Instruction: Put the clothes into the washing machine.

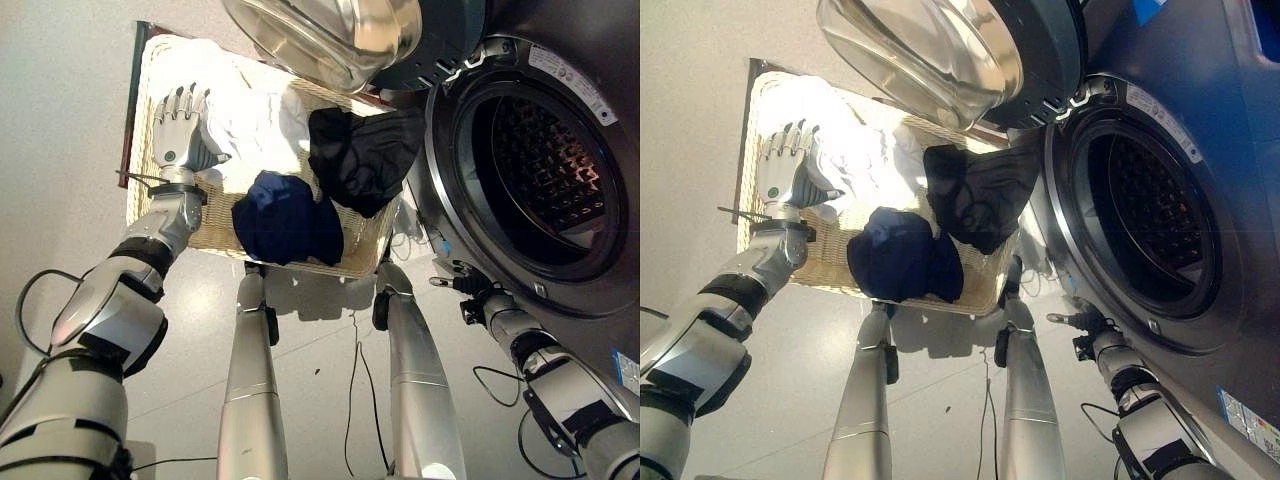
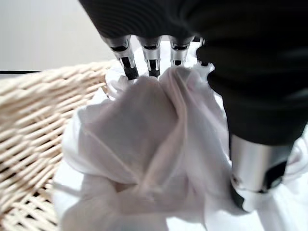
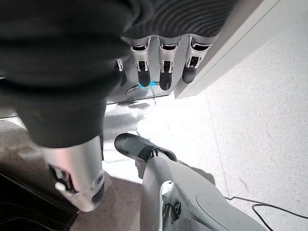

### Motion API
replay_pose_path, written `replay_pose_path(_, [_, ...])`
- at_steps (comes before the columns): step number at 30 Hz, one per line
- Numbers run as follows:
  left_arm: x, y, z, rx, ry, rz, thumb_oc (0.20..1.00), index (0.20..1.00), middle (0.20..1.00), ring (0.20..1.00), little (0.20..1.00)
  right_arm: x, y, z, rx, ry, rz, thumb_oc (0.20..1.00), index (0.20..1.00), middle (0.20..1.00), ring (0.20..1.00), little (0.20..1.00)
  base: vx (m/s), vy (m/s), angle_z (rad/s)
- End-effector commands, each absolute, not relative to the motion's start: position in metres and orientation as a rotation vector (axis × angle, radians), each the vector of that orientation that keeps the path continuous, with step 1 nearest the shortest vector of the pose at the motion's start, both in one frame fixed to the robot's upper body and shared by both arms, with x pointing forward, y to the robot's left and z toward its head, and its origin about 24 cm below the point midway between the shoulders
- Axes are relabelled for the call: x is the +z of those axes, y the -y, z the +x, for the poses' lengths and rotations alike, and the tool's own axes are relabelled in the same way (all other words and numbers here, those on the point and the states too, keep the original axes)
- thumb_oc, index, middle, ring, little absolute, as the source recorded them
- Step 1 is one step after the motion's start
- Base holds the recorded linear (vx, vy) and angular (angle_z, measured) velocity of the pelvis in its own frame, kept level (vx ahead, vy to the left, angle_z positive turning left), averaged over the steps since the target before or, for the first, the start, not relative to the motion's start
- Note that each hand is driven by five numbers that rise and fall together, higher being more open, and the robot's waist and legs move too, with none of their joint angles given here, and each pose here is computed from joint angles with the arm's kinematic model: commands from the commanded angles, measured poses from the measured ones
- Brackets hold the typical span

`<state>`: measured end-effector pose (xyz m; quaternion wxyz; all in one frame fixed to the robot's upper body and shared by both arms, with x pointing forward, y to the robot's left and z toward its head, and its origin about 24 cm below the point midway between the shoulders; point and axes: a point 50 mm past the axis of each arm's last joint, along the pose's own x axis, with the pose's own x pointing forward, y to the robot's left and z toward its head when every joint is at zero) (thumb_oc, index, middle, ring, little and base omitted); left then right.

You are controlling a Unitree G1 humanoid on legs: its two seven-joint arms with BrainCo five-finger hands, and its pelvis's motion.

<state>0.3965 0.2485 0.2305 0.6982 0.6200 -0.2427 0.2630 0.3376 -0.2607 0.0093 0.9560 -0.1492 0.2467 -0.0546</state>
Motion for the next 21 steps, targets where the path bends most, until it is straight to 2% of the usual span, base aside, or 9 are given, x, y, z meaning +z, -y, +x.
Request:
replay_pose_path(1, [0.248,-0.261,0.396,0.61,0.506,1.333,1.0,1.0,1.0,1.0,1.0,0.01,0.276,0.331,-0.146,-0.495,-0.324,1.0,1.0,1.0,1.0,1.0,0.0,0.0,0.0])
replay_pose_path(14, [0.244,-0.25,0.406,0.489,0.392,1.411,1.0,1.0,1.0,1.0,1.0,0.018,0.272,0.338,-0.142,-0.465,-0.324,1.0,1.0,1.0,1.0,1.0,0.0,0.0,0.0])
replay_pose_path(15, [0.241,-0.248,0.408,0.46,0.365,1.42,0.504,0.504,0.504,0.504,0.504,0.019,0.272,0.339,-0.143,-0.462,-0.324,1.0,1.0,1.0,1.0,1.0,0.0,0.0,0.0])
replay_pose_path(17, [0.237,-0.246,0.41,0.421,0.328,1.437,0.2,0.2,0.2,0.2,0.2,0.021,0.273,0.34,-0.144,-0.457,-0.322,1.0,1.0,1.0,1.0,1.0,0.0,0.0,0.0])
replay_pose_path(21, [0.232,-0.245,0.411,0.386,0.281,1.451,0.2,0.2,0.2,0.2,0.2,0.024,0.274,0.341,-0.144,-0.445,-0.322,1.0,1.0,1.0,1.0,1.0,0.0,0.0,0.0])
